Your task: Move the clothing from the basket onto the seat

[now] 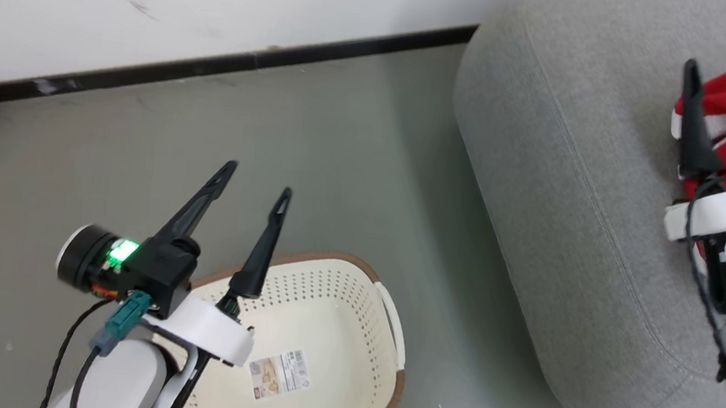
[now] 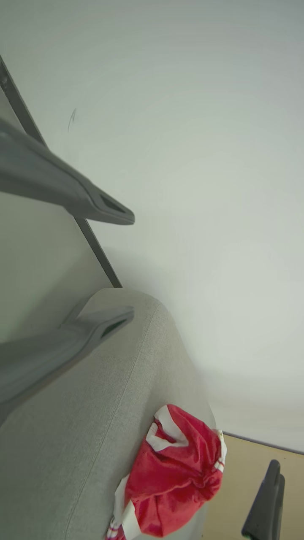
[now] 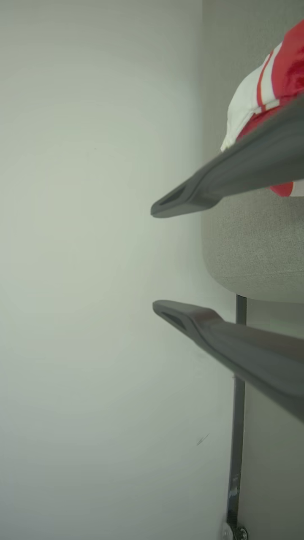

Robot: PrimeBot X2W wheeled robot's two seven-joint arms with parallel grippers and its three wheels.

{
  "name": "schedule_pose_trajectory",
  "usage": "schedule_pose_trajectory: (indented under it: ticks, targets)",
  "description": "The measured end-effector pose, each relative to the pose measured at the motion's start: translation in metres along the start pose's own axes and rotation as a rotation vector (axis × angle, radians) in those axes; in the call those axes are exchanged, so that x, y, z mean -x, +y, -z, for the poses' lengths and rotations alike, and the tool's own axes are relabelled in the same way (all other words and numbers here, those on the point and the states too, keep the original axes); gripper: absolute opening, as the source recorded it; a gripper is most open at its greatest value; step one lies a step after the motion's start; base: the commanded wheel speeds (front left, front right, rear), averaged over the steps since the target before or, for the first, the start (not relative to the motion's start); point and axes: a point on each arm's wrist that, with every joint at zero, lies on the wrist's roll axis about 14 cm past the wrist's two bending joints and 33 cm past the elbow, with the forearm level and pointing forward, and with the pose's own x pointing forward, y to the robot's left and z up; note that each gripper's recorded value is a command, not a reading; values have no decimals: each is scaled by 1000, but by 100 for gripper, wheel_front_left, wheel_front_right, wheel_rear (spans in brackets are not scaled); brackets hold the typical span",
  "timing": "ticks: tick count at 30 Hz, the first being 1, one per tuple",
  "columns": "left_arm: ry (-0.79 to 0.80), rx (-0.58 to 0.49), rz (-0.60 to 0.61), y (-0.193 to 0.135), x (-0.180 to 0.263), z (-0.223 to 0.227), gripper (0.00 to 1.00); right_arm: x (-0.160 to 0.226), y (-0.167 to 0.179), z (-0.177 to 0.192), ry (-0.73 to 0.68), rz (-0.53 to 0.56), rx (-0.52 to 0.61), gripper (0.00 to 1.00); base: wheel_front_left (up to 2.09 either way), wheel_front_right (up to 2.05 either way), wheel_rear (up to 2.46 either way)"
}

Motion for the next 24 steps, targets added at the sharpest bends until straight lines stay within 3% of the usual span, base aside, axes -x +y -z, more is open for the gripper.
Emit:
schedule_pose_trajectory:
  ticks: [7, 24]
  targets:
    - [27, 1, -166, 33, 33, -2, 100, 9, 51, -2, -13, -96, -62, 100, 0, 0, 0]
    - [55, -21, -425, 70, 101, -10, 100, 53, 107, 12, 24, -185, -159, 100, 0, 0, 0]
